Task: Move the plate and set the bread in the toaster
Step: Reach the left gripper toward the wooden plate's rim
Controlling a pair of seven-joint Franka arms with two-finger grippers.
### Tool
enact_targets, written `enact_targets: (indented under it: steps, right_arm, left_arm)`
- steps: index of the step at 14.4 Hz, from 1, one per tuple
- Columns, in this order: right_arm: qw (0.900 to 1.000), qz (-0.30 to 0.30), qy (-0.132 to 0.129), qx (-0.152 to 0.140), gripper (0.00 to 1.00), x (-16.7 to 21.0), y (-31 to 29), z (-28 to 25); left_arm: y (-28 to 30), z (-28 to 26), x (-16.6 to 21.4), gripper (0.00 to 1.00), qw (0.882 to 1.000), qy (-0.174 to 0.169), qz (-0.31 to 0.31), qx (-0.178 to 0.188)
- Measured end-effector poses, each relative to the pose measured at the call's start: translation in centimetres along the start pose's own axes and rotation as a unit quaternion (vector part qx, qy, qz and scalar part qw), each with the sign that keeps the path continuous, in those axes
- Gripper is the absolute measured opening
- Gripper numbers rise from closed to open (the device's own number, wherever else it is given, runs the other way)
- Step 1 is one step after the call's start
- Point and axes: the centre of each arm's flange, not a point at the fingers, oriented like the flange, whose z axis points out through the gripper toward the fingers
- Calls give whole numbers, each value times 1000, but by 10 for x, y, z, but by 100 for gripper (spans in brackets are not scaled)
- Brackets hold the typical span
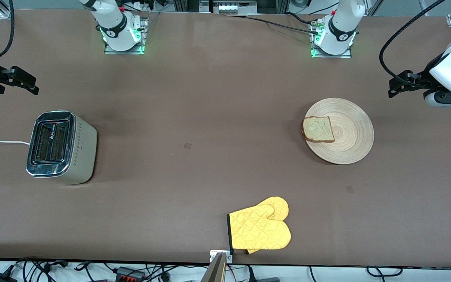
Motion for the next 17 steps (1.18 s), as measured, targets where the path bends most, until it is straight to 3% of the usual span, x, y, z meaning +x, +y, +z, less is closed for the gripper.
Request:
enact_targets:
  steps: [10,17]
  right_arm:
    - [1000,1,-3,0,100,0,1,2]
    - [1000,1,-3,0,100,0,1,3]
  left_arm:
    - [1,2,0,100,1000,-4,1,0]
    - [-10,84,37,100,995,-104,-6,-5]
